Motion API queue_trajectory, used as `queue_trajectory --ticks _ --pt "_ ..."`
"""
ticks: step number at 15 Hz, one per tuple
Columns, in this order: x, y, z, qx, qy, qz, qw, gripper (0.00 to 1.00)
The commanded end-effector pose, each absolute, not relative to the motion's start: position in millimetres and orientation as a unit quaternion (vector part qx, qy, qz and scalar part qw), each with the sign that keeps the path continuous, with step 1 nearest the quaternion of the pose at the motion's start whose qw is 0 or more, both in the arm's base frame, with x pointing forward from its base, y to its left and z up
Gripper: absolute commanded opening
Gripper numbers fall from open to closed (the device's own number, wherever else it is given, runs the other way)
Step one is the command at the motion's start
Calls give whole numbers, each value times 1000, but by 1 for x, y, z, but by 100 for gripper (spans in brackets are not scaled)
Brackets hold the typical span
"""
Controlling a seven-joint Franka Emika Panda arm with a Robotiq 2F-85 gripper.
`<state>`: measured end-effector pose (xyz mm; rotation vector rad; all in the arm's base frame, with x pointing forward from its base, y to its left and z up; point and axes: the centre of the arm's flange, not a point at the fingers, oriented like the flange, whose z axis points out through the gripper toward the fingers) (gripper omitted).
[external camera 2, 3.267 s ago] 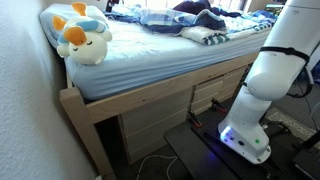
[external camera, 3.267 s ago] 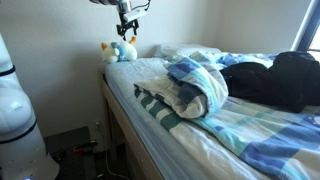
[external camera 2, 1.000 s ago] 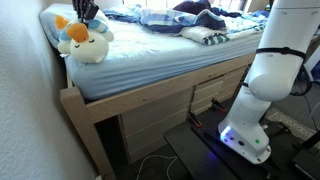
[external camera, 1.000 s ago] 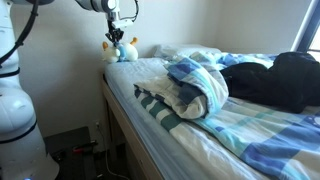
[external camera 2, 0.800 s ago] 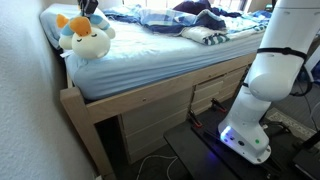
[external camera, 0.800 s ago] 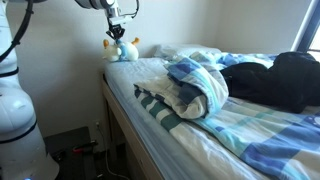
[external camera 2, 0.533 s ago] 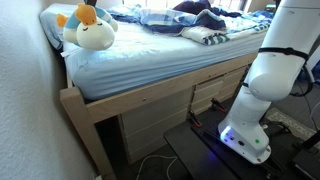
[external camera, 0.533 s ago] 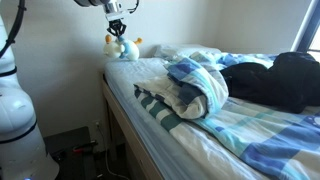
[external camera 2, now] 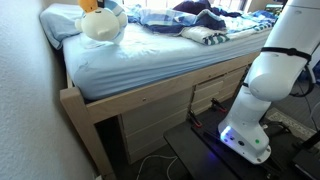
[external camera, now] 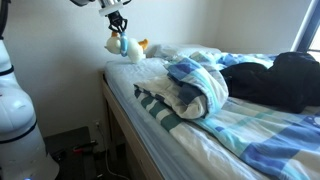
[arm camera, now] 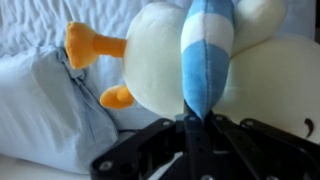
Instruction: Place the stuffed duck under the the duvet cover
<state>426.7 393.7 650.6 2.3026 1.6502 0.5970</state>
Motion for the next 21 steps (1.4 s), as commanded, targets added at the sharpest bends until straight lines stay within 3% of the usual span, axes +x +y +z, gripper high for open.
queue_trajectory --ticks 1,10,21 --pt "403 382 664 812 522 196 172 2" --pt "382 343 662 847 450 123 256 2" --pt "421 277 633 850 410 61 325 2"
